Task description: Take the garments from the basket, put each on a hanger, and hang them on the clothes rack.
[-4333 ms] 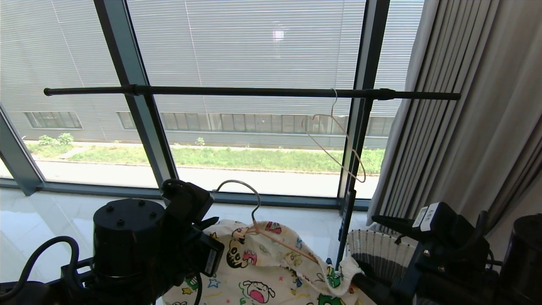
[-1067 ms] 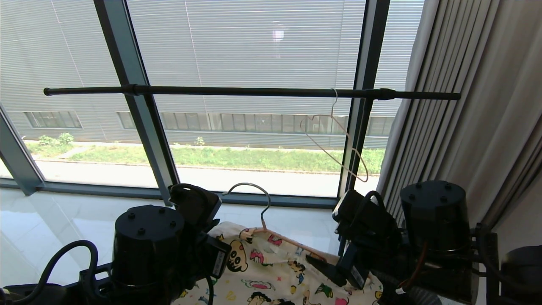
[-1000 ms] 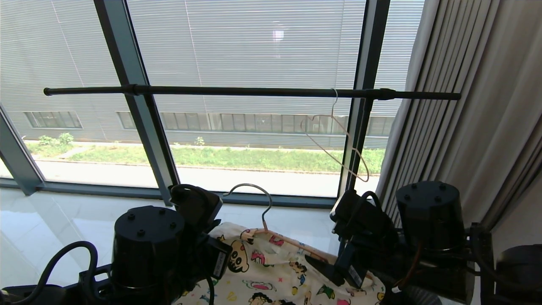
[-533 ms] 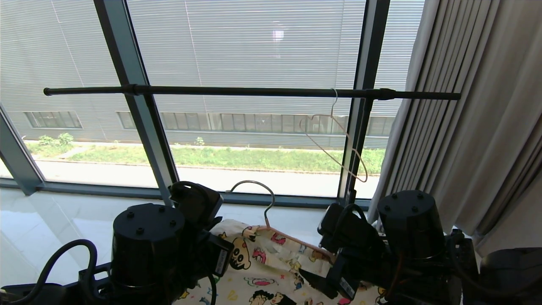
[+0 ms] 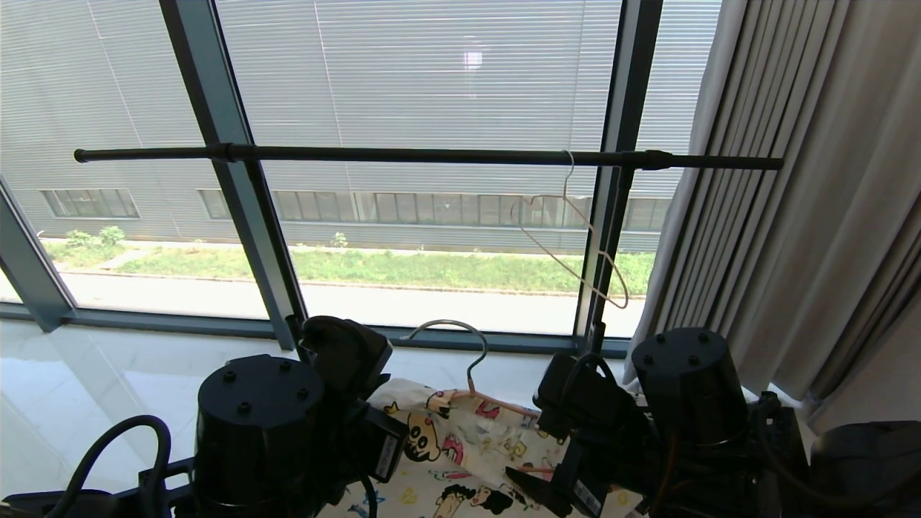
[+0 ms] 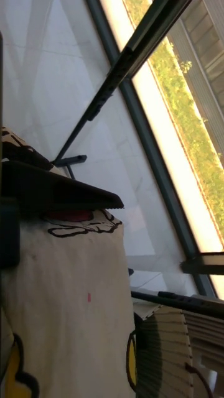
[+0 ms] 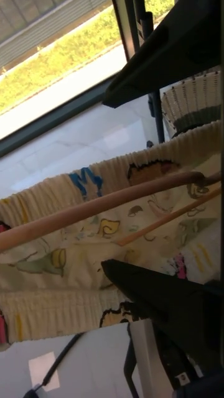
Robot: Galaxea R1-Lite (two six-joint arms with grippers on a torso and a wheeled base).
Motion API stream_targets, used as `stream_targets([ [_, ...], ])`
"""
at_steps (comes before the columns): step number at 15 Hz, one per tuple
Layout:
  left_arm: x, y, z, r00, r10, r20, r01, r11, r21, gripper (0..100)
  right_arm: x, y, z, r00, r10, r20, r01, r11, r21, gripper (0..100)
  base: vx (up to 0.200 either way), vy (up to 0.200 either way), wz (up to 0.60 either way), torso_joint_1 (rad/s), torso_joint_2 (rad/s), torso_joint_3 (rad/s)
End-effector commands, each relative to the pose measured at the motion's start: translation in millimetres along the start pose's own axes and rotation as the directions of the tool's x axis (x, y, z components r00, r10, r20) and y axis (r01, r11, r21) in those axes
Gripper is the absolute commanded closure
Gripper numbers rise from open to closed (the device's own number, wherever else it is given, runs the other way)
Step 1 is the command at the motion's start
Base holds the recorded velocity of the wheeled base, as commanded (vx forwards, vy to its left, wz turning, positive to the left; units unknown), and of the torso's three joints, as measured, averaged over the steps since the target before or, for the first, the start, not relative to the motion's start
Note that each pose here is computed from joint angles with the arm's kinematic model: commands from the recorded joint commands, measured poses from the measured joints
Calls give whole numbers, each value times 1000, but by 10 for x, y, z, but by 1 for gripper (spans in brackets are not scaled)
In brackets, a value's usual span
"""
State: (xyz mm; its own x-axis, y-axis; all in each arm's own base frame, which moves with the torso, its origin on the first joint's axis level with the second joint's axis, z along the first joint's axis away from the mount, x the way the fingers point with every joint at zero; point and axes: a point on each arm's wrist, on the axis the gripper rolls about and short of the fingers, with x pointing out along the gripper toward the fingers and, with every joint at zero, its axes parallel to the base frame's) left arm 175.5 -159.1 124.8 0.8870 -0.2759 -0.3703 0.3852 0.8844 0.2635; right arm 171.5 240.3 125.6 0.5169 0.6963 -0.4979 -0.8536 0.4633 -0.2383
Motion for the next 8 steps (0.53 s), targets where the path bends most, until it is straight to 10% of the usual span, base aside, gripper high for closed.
stream_targets([
  [1, -7, -19, 0, 1000, -8, 2, 8, 1000, 4, 100, -4, 14, 22, 1000, 6, 3, -6, 1000, -3, 0, 0, 0, 0, 0, 0, 0],
  [2, -15, -36, 2, 1000, -15, 4, 15, 1000, 8, 100, 1, 25, 30, 1000, 9, 1, -9, 1000, -6, 0, 0, 0, 0, 0, 0, 0],
  [3, -26, -54, 6, 1000, -23, 8, 23, 1000, 9, 100, 2, 25, 32, 1000, 12, -5, -12, 1000, -6, 100, 0, 0, 0, 0, 0, 0],
  [8, -73, -135, 15, 998, -58, 19, 58, 998, 21, 100, 2, 23, 16, 1000, 7, -27, -7, 1000, -19, 100, 0, 0, 0, 0, 0, 0],
])
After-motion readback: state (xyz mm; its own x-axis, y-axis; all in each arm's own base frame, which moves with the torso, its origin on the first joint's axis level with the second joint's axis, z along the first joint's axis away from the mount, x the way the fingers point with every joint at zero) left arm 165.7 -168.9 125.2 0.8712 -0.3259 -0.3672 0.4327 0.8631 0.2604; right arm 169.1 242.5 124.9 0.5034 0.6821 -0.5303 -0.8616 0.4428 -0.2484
